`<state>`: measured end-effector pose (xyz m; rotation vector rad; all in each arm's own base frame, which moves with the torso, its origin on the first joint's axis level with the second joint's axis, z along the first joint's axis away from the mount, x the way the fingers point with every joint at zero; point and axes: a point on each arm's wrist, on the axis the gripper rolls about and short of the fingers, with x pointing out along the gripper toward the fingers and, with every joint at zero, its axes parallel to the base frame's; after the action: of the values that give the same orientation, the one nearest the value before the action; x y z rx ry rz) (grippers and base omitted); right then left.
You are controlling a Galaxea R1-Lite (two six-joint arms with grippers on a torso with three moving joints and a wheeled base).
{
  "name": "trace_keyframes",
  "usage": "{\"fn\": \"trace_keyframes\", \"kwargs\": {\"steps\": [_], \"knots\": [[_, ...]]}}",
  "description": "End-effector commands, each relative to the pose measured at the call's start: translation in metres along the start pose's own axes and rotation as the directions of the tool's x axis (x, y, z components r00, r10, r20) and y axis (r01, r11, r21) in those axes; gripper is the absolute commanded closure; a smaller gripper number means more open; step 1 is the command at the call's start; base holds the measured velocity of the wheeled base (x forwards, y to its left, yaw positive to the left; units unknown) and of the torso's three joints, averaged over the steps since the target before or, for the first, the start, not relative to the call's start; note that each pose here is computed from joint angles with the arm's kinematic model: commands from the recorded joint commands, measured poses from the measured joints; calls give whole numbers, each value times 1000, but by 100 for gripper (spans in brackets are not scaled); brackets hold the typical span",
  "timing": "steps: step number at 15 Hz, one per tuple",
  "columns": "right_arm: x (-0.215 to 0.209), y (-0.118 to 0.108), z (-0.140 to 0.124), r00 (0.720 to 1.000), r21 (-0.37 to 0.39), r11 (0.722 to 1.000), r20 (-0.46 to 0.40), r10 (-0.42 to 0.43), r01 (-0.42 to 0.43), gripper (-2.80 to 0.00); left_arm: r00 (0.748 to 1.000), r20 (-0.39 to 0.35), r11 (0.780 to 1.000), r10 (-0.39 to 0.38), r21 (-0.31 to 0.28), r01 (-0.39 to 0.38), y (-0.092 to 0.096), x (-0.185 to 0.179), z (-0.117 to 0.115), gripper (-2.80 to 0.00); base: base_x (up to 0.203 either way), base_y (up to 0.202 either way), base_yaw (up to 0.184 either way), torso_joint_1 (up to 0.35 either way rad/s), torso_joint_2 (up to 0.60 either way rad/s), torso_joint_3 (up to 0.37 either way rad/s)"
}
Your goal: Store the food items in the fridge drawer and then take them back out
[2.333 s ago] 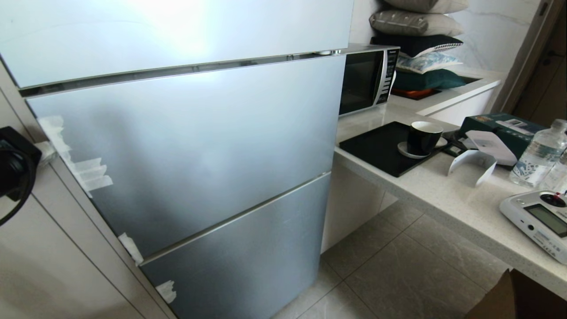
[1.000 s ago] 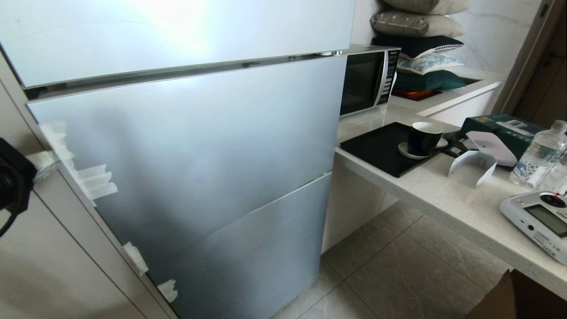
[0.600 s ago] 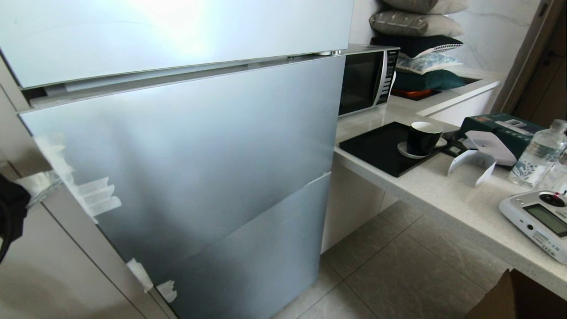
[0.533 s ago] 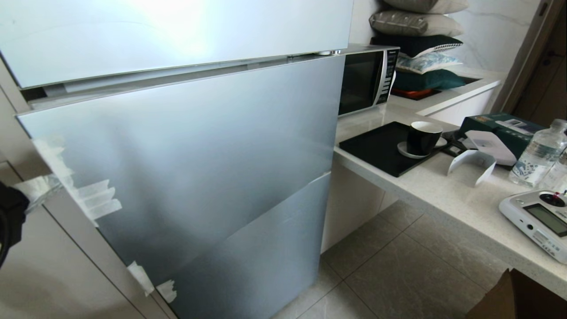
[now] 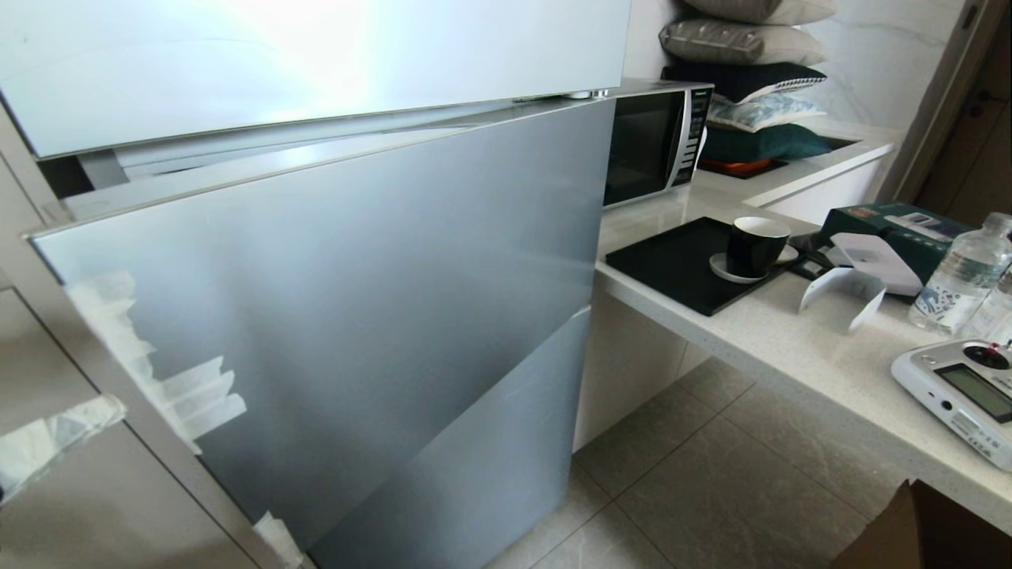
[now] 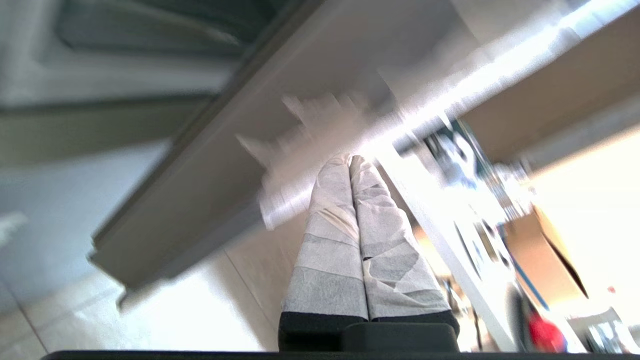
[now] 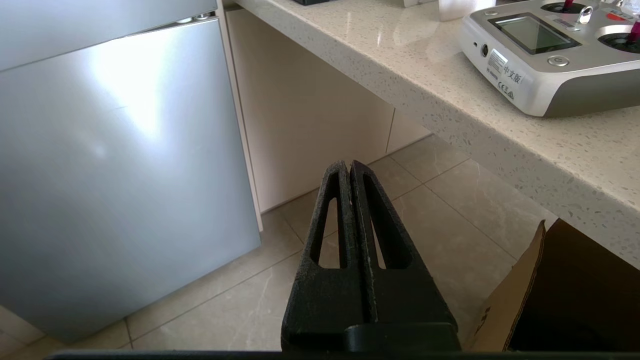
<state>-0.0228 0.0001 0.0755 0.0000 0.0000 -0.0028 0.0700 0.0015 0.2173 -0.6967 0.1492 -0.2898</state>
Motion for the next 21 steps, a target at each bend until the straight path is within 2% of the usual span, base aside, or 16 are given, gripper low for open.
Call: {"fn": "trace_keyframes", "kwargs": {"steps": [1,4,9,12,17,19,21], "knots": [[0,0,0,1000,0,1000,0,0,0,0,998,16,998,-58,24,58,-11,-21,-7,0,0,0,0,0,0,0],[0,0,0,1000,0,1000,0,0,0,0,996,-7,996,-87,25,87,-14,-34,-15,0,0,0,0,0,0,0],[0,0,0,1000,0,1000,0,0,0,0,1000,10,997,-30,67,29,-12,-25,-10,0,0,0,0,0,0,0],[0,0,0,1000,0,1000,0,0,0,0,998,55,997,36,67,-40,-11,-22,-6,0,0,0,0,0,0,0],[0,0,0,1000,0,1000,0,0,0,0,991,115,994,69,78,-78,-8,-36,-18,0,0,0,0,0,0,0],[0,0,0,1000,0,1000,0,0,0,0,984,162,985,78,137,-101,-6,-50,-28,0,0,0,0,0,0,0],[0,0,0,1000,0,1000,0,0,0,0,972,209,964,103,221,-150,-5,-64,-37,0,0,0,0,0,0,0]]}}
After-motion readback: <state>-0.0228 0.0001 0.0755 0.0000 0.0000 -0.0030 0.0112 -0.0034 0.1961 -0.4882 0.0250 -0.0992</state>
